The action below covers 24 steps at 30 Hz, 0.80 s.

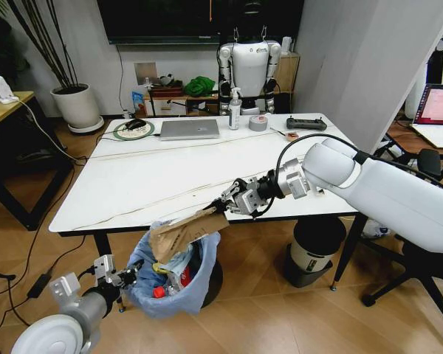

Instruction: Pick up the trash bin and place the trash from the table into it.

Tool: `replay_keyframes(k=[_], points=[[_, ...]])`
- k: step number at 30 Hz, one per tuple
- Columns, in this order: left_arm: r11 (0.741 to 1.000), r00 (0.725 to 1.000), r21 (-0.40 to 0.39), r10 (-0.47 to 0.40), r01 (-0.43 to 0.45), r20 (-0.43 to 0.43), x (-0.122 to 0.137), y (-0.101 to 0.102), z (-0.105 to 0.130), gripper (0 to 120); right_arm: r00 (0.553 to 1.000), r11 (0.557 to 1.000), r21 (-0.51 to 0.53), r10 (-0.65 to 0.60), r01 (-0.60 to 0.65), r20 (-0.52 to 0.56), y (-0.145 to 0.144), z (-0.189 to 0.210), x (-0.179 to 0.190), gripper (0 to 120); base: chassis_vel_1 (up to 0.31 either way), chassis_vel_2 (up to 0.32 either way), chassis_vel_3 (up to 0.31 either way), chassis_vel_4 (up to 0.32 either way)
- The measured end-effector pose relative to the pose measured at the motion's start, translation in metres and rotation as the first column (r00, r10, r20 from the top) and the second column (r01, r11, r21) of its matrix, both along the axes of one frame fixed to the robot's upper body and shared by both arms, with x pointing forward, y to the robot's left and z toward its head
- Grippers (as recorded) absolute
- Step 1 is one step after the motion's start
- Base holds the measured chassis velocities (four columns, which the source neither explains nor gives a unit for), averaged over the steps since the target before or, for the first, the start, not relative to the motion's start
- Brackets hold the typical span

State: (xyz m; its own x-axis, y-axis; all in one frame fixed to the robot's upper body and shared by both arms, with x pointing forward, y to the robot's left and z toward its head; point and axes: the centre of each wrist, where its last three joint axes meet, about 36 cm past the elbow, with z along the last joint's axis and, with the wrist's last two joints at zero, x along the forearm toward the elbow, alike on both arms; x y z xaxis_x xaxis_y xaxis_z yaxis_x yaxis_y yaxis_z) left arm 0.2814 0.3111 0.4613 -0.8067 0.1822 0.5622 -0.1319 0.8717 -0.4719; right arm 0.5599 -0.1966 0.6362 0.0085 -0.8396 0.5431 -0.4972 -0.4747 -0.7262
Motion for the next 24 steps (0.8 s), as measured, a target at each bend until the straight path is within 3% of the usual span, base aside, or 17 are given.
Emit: replay_keyframes(k=[8, 24], points=[[1.0, 1.0, -0.001, 0.008, -0.008, -0.009, 0.006, 0.002, -0.004, 0, 0.999, 1.0, 0.001, 0.018, -0.018, 0.034, 0.006, 0.016, 0.002, 0, 0.0, 0.0, 0.0, 0.0], [1.0, 1.0, -0.018, -0.003, 0.003, 0.008, 0.007, -0.002, 0.004, 0, 0.999, 0.999, 0.028, 0.033, -0.033, -0.014, 0.017, -0.005, 0.0, 0, 0.0, 0.0, 0.0, 0.0]])
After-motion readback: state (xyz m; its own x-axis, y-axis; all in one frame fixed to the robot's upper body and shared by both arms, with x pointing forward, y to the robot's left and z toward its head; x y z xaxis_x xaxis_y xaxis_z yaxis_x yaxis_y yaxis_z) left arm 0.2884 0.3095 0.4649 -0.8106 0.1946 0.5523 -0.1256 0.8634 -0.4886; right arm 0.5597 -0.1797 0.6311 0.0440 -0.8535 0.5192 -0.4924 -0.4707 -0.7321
